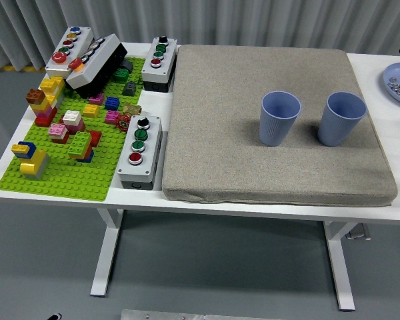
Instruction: Pick cup pour cup place
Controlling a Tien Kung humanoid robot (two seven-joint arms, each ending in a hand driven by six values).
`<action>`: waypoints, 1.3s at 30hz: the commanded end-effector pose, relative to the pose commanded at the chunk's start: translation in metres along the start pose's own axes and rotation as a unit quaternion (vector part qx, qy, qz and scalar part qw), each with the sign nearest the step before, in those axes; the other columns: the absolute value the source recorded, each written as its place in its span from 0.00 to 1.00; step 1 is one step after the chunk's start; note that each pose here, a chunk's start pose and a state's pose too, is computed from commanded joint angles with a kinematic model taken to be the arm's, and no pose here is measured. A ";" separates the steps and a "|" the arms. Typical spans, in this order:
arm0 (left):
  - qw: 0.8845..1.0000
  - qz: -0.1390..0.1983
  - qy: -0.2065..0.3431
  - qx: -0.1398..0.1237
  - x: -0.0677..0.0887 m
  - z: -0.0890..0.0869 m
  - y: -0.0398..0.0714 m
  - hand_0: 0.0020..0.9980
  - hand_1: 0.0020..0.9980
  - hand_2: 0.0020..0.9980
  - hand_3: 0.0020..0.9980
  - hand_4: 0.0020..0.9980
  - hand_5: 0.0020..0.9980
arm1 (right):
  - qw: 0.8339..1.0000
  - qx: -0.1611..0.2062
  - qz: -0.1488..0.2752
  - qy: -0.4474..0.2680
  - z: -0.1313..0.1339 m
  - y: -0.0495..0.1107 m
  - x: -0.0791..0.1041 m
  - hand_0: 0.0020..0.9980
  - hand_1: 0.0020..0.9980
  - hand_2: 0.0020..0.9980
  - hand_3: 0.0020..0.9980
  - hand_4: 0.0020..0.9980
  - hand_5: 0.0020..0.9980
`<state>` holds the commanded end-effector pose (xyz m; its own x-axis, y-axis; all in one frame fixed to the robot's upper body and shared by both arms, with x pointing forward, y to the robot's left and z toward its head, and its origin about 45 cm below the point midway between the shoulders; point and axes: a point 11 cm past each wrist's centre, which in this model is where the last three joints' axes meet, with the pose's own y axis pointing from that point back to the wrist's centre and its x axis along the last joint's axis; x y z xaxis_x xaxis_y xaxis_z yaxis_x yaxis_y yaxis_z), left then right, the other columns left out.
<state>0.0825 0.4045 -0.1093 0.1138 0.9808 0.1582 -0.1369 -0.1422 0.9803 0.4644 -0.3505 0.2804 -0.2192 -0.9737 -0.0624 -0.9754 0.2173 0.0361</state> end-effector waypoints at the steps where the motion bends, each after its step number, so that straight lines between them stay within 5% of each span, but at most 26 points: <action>1: 1.000 0.000 0.002 0.000 0.000 0.000 0.000 0.82 0.78 0.85 0.76 0.54 1.00 | 1.000 0.000 0.000 0.000 0.000 0.000 0.000 0.93 0.81 0.82 0.82 0.83 0.97; 39: 1.000 -0.002 0.000 -0.001 -0.002 -0.001 0.000 0.82 0.78 0.85 0.76 0.54 1.00 | 1.000 0.006 -0.002 0.000 -0.005 0.000 0.003 0.93 0.82 0.82 0.83 0.82 0.96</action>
<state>0.0811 0.4032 -0.1099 0.1140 0.9814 0.1545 -0.1375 -0.1385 0.9808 0.4633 -0.3541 0.2854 -0.2161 -0.9743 -0.0628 -0.9763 0.2150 0.0245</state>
